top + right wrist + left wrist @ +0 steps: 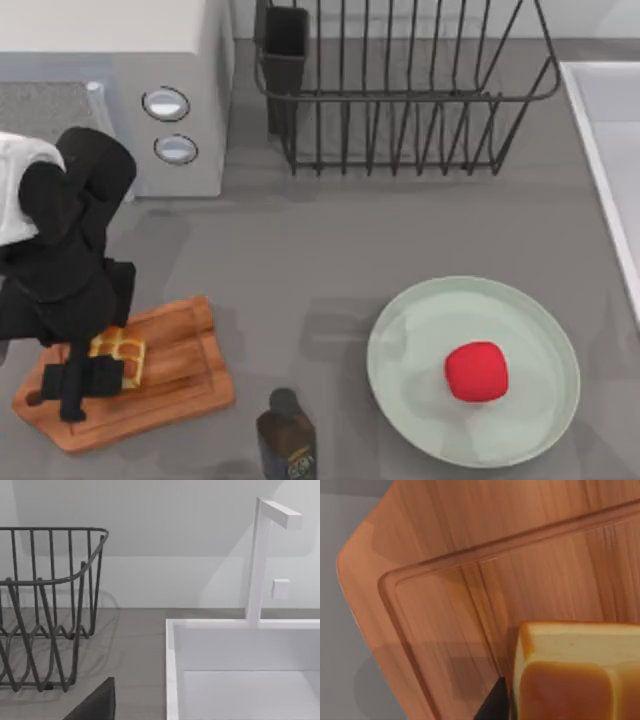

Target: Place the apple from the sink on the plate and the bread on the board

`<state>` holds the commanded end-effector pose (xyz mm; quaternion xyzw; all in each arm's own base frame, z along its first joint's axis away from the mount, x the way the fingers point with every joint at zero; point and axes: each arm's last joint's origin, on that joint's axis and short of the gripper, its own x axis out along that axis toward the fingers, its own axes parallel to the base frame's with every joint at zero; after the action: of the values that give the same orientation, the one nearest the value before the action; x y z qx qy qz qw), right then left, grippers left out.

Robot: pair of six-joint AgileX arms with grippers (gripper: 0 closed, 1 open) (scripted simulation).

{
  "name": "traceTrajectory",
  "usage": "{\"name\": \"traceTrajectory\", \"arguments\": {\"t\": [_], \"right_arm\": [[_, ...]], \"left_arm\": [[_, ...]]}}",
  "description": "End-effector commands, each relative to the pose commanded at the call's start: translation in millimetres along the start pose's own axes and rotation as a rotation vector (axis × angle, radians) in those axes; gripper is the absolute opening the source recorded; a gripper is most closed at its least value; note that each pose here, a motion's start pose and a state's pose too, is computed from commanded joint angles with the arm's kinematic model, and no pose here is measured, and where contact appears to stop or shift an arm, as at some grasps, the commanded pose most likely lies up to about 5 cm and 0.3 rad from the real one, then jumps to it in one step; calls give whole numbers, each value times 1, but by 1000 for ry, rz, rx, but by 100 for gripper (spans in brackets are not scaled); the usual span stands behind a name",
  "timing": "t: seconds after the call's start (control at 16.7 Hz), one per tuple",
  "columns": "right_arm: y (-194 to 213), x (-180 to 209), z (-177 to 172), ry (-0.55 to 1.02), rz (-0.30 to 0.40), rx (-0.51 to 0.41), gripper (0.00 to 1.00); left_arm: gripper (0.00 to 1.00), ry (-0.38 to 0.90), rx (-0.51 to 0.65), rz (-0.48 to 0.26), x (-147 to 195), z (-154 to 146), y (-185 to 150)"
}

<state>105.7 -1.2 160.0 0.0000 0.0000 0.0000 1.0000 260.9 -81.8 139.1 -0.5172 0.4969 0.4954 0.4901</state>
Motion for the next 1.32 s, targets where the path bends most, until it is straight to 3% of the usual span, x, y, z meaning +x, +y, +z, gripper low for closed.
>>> {"name": "traceTrajectory", "arguments": {"t": [0.42,1.02,1.2,1.32], "right_arm": [[0,0,0,0,0,0,100],[0,0,0,0,0,0,100],[0,0,0,0,0,0,100],[0,0,0,0,0,0,100]], "left_arm": [[98,0,0,0,0,0,0],[100,0,-1,-1,0,0,0],[100,17,47,-58,-10,3,5],[100,34,122,-136,-21,8,15]]}}
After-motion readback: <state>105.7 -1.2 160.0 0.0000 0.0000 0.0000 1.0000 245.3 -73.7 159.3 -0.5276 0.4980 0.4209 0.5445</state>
